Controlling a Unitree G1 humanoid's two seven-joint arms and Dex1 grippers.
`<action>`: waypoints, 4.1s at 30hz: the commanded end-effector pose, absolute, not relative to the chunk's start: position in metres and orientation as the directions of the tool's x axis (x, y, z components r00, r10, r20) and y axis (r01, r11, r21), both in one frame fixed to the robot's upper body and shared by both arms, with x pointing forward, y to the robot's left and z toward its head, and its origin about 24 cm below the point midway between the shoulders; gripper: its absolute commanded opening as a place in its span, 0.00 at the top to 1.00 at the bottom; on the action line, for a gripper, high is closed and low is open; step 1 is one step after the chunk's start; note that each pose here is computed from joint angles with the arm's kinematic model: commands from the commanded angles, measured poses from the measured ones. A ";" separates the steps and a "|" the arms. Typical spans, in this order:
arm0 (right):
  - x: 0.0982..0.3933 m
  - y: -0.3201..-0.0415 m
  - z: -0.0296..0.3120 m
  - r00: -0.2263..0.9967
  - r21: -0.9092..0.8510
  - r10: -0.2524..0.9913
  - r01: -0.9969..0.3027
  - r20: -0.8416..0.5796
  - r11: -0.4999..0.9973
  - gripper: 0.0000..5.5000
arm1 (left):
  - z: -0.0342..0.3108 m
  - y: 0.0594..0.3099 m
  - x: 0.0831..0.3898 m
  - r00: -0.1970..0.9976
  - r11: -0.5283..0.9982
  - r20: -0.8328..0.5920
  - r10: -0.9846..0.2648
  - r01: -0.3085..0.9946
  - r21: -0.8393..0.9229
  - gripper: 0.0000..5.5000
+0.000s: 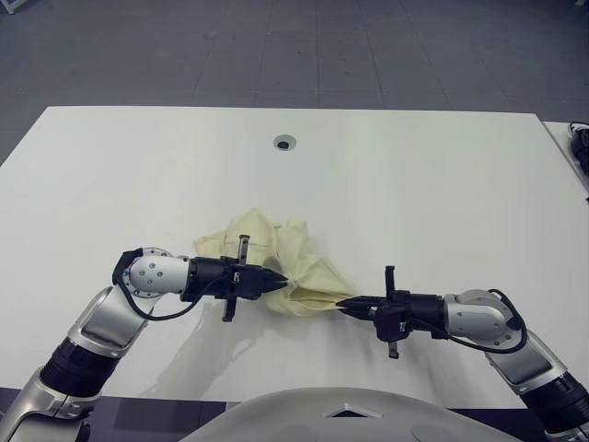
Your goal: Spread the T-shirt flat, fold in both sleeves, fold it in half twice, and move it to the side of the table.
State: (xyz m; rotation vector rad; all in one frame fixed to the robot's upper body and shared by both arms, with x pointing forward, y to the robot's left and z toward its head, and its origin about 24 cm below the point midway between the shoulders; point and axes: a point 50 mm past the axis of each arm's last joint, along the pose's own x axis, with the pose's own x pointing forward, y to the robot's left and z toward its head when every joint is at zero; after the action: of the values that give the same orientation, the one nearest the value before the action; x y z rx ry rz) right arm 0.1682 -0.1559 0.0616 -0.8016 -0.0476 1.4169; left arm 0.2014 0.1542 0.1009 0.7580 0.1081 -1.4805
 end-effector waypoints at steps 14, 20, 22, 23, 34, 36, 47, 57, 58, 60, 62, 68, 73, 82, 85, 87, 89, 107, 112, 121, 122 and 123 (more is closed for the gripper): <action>0.173 -0.157 0.065 0.233 -0.545 0.885 -0.838 -0.404 -0.028 1.00 | 0.117 0.156 0.203 0.182 -0.028 -0.438 -0.880 0.902 0.431 1.00; 0.185 -0.164 0.075 0.309 -0.572 0.888 -0.818 -0.340 0.066 1.00 | 0.150 0.165 0.213 0.295 0.131 -0.284 -0.912 0.868 0.480 1.00; 0.193 -0.168 0.085 0.354 -0.589 0.888 -0.799 -0.293 0.124 1.00 | 0.161 0.171 0.216 0.347 0.202 -0.219 -0.912 0.845 0.495 1.00; 0.196 -0.171 0.090 0.374 -0.593 0.889 -0.790 -0.265 0.156 1.00 | 0.167 0.174 0.218 0.373 0.239 -0.186 -0.909 0.832 0.501 1.00; 0.237 -0.197 0.181 0.512 -0.611 0.855 -0.653 0.080 0.448 1.00 | 0.231 0.181 0.257 0.616 0.558 0.126 -0.777 0.583 0.590 1.00; 0.246 -0.200 0.199 0.527 -0.631 0.842 -0.616 0.114 0.471 1.00 | 0.246 0.176 0.267 0.637 0.589 0.170 -0.752 0.533 0.608 1.00; 0.290 -0.218 0.297 0.597 -0.806 0.774 -0.342 0.212 0.484 1.00 | 0.306 0.154 0.319 0.718 0.573 0.200 -0.666 0.321 0.754 1.00; 0.318 -0.239 0.359 0.680 -0.851 0.659 -0.097 0.322 0.516 1.00 | 0.347 0.145 0.362 0.757 0.575 0.287 -0.587 0.140 0.806 1.00; 0.320 -0.240 0.362 0.682 -0.852 0.653 -0.084 0.330 0.517 1.00 | 0.349 0.144 0.364 0.756 0.576 0.298 -0.582 0.126 0.807 1.00; 0.322 -0.240 0.363 0.677 -0.855 0.656 -0.077 0.333 0.513 1.00 | 0.351 0.145 0.365 0.748 0.576 0.303 -0.590 0.127 0.808 1.00; 0.320 -0.241 0.357 0.675 -0.867 0.670 -0.087 0.310 0.490 1.00 | 0.344 0.145 0.362 0.730 0.548 0.283 -0.621 0.147 0.823 1.00; 0.303 -0.233 0.302 0.653 -0.899 0.747 -0.244 0.125 0.363 1.00 | 0.282 0.147 0.334 0.664 0.387 0.090 -0.743 0.316 0.866 1.00; 0.261 -0.213 0.211 0.553 -0.833 0.814 -0.525 -0.177 0.176 1.00 | 0.199 0.148 0.278 0.569 0.232 -0.137 -0.811 0.528 0.817 1.00; 0.187 -0.191 0.142 0.369 -0.588 0.860 -0.803 -0.354 0.103 1.00 | 0.142 0.153 0.185 0.417 0.088 -0.297 -0.859 0.693 0.716 1.00; 0.167 -0.187 0.127 0.301 -0.515 0.859 -0.856 -0.415 0.050 1.00 | 0.128 0.154 0.156 0.329 -0.023 -0.406 -0.853 0.753 0.658 1.00; 0.156 -0.182 0.119 0.256 -0.465 0.863 -0.885 -0.435 0.028 1.00 | 0.116 0.154 0.139 0.257 -0.105 -0.482 -0.838 0.791 0.603 1.00; 0.144 -0.177 0.109 0.207 -0.416 0.866 -0.909 -0.454 -0.001 1.00 | 0.105 0.154 0.126 0.200 -0.169 -0.537 -0.819 0.810 0.561 1.00; 0.121 -0.179 0.090 0.175 -0.321 0.853 -0.947 -0.492 0.009 1.00 | 0.087 0.167 0.122 0.193 -0.262 -0.613 -0.766 0.777 0.572 1.00; 0.117 -0.176 0.088 0.148 -0.294 0.862 -0.956 -0.484 -0.001 1.00 | 0.086 0.168 0.113 0.145 -0.276 -0.627 -0.766 0.806 0.523 1.00; 0.106 -0.172 0.081 0.089 -0.214 0.868 -0.977 -0.488 -0.020 1.00 | 0.084 0.172 0.101 0.061 -0.311 -0.660 -0.749 0.847 0.431 1.00; 0.106 -0.172 0.081 0.089 -0.213 0.869 -0.977 -0.487 -0.019 1.00 | 0.085 0.172 0.101 0.058 -0.310 -0.660 -0.749 0.850 0.426 1.00; 0.106 -0.172 0.081 0.088 -0.206 0.870 -0.978 -0.486 -0.016 0.95 | 0.086 0.172 0.102 0.061 -0.303 -0.656 -0.752 0.852 0.426 1.00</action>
State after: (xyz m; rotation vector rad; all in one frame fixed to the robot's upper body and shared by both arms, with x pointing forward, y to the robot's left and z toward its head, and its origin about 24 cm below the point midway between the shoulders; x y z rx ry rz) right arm 0.1069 -0.1724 0.0794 -0.5767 0.2311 1.4743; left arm 0.1013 0.1702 0.0830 1.0004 0.1154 -1.5808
